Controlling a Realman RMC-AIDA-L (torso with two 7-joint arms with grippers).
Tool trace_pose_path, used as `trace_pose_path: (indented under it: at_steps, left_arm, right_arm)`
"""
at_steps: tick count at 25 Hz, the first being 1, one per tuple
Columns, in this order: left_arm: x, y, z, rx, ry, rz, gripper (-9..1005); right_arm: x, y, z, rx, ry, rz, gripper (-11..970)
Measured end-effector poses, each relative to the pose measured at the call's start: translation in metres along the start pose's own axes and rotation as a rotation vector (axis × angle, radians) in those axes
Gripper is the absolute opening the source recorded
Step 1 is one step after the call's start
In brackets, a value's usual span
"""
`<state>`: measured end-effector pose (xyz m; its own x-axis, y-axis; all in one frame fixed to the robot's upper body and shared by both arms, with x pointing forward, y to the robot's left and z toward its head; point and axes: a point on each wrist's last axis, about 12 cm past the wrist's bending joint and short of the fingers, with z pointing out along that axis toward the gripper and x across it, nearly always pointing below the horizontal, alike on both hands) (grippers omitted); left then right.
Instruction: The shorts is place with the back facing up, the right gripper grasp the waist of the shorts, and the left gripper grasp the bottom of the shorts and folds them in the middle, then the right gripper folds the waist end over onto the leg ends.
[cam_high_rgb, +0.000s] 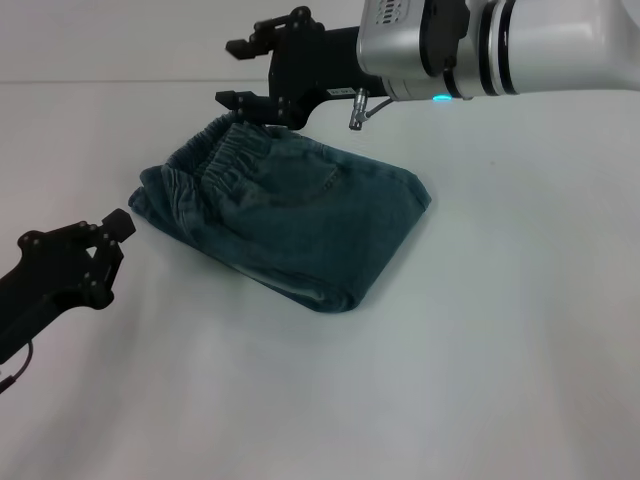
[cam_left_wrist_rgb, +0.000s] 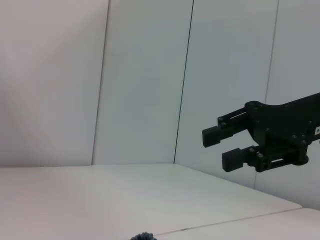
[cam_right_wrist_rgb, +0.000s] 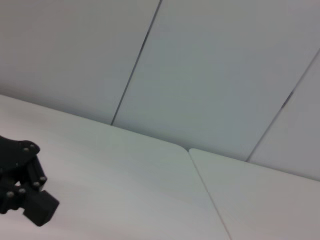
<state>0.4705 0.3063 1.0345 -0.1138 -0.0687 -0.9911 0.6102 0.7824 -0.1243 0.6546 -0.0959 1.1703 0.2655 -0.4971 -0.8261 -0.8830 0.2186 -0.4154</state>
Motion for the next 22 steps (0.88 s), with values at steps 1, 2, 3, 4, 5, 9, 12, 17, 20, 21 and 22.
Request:
trace_pose_path:
  at_steps: [1,2,3,4,5,9,12,17,20,21,22]
  left_arm:
    - [0.000,0.001,-0.001,-0.004,0.000,0.001,21]
    - [-0.001,0.001,-0.001,-0.004,0.000,0.001,22]
    - [-0.001,0.002,-0.001,-0.004,0.000,0.002,23]
    - [-0.002,0.003,-0.001,-0.003,-0.001,0.004,25]
    - [-0.003,0.003,0.000,0.003,-0.003,0.008,26]
    - [-0.012,0.003,-0.001,0.066,-0.007,0.037,31]
    - [-0.020,0.007,-0.001,0.115,0.017,0.021,35]
    - [-0.031,0.017,0.002,0.164,0.084,0.005,104]
    - [-0.034,0.021,0.003,0.178,0.124,-0.004,201]
    - [-0.035,0.023,0.002,0.187,0.146,-0.005,233]
    - [-0.036,0.024,0.001,0.195,0.162,-0.004,277]
  right_arm:
    - [0.001,0.000,-0.001,0.003,-0.002,0.007,306]
    - [0.003,0.000,-0.002,0.008,-0.003,0.017,344]
    - [0.008,0.002,-0.008,0.016,-0.013,0.048,382]
    - [0.010,0.002,-0.009,0.018,-0.017,0.057,505]
    - [0.013,0.004,-0.014,0.019,-0.032,0.080,627]
    - [0.032,0.019,-0.045,0.022,-0.090,0.197,759]
    - [0.049,0.038,-0.071,0.036,-0.119,0.276,845]
    - [0.081,0.081,-0.108,0.019,-0.168,0.401,925]
    - [0.095,0.105,-0.125,0.019,-0.178,0.443,926]
    - [0.099,0.112,-0.129,0.020,-0.178,0.450,927]
    - [0.104,0.119,-0.133,0.020,-0.178,0.459,927]
